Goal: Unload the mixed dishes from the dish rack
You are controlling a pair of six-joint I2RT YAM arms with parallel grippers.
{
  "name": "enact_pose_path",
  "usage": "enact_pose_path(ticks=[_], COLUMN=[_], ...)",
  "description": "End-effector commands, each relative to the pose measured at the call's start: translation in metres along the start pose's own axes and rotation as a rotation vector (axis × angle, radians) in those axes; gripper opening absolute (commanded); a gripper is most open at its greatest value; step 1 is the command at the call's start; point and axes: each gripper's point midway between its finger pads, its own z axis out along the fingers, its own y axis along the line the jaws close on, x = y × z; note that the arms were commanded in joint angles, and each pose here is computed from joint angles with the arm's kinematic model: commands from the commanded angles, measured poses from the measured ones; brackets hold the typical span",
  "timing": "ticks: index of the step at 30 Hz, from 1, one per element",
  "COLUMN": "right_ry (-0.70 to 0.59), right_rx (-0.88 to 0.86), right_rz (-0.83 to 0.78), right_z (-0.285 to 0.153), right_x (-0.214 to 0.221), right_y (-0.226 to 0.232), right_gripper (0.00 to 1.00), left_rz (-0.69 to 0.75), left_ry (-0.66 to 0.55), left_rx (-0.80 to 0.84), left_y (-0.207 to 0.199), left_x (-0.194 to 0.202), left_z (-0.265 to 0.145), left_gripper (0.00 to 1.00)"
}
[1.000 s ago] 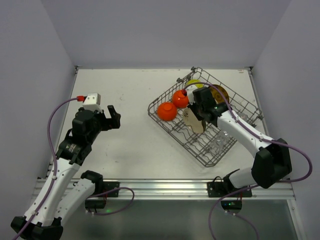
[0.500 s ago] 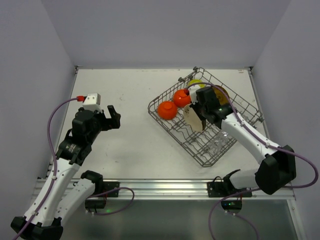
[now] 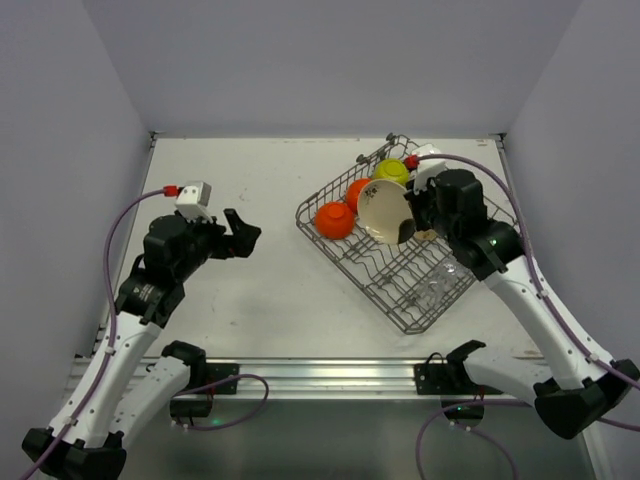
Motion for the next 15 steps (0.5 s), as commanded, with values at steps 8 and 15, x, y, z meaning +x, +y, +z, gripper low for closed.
enact_pose_path(ticks=[8,15], right_ry=[-0.321,-0.331], right_rx=[-0.425,-0.592], right_rz=[0.503,0.597], right_z=[-0.054,-0.06], right_x=[-0.071,-0.066], right_y=[0.07,0.097], right_gripper=[0.0,0.0], left_rz=[-0.102,-0.055], left_ry=[-0.101,-0.044], left_rx=[0.799,0.708], left_y=[-0.155,-0.169], left_x=[-0.066,-0.059], left_z=[-0.022,0.008], left_gripper=[1.0,0.95])
